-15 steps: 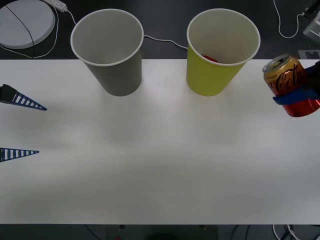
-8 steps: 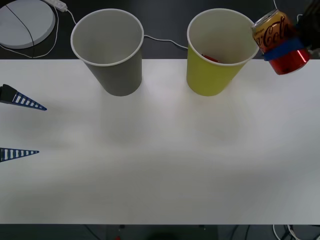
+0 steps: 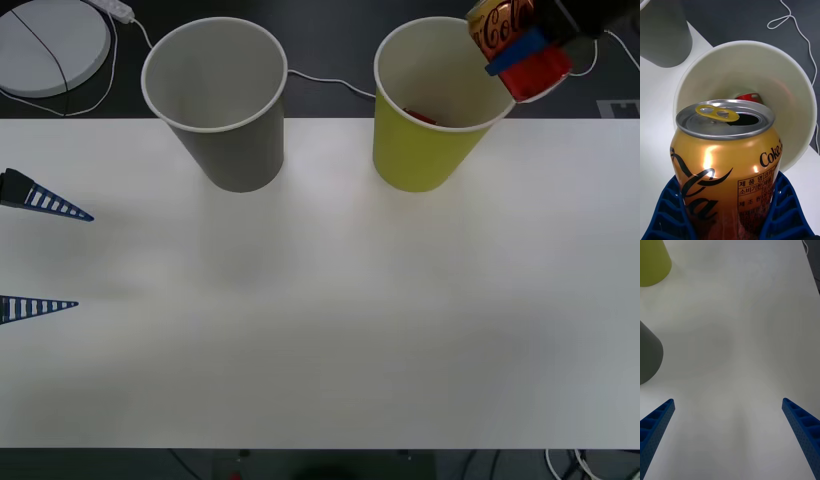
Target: Put the can into the green bin and the plastic bottle into the gray bin
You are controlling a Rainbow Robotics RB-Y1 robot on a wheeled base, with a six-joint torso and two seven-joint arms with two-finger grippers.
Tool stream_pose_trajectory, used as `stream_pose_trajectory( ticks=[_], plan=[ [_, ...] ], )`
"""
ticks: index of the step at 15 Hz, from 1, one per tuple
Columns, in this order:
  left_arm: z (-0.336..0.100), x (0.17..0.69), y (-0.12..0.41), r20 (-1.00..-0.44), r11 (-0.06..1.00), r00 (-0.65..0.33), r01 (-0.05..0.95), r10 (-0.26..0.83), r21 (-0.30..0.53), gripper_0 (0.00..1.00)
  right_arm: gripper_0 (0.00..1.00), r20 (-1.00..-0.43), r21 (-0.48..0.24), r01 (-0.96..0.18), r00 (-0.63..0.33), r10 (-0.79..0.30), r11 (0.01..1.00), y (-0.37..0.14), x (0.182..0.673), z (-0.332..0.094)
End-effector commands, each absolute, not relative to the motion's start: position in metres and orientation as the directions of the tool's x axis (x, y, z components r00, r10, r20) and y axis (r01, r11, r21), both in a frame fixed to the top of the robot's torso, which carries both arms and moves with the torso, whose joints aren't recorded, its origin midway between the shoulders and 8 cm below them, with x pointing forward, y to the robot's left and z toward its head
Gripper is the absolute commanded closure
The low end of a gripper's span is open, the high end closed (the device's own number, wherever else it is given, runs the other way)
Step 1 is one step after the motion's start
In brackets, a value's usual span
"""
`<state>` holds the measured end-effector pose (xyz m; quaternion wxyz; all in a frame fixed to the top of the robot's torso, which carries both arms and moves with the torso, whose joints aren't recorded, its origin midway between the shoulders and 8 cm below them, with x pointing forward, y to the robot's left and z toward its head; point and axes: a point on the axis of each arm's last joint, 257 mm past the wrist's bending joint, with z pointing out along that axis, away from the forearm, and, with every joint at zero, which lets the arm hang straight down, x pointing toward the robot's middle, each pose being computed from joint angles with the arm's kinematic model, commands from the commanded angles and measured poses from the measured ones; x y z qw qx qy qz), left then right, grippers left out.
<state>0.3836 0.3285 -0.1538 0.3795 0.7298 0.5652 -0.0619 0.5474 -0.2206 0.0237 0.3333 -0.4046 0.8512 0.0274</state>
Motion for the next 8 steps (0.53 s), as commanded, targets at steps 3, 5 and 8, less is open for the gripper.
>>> stream_pose_trajectory(
  ticks=[3, 5, 8],
  plan=[
    [-0.154, 0.384, 0.329, -0.519, -0.073, 0.353, 0.872, 0.778, 0.484, 0.00, 1.00, -0.570, -0.255, -0.693, -0.455, -0.684, 0.674, -0.206, 0.580, 0.012],
    [-0.154, 0.384, 0.329, -0.519, -0.073, 0.353, 0.872, 0.778, 0.484, 0.00, 1.00, -0.561, -0.256, -0.694, -0.460, -0.688, 0.673, -0.197, 0.588, 0.007],
    [-0.154, 0.384, 0.329, -0.519, -0.073, 0.353, 0.872, 0.778, 0.484, 0.00, 1.00, -0.543, -0.284, -0.691, -0.455, -0.705, 0.664, -0.185, 0.597, 0.004]
  ],
)
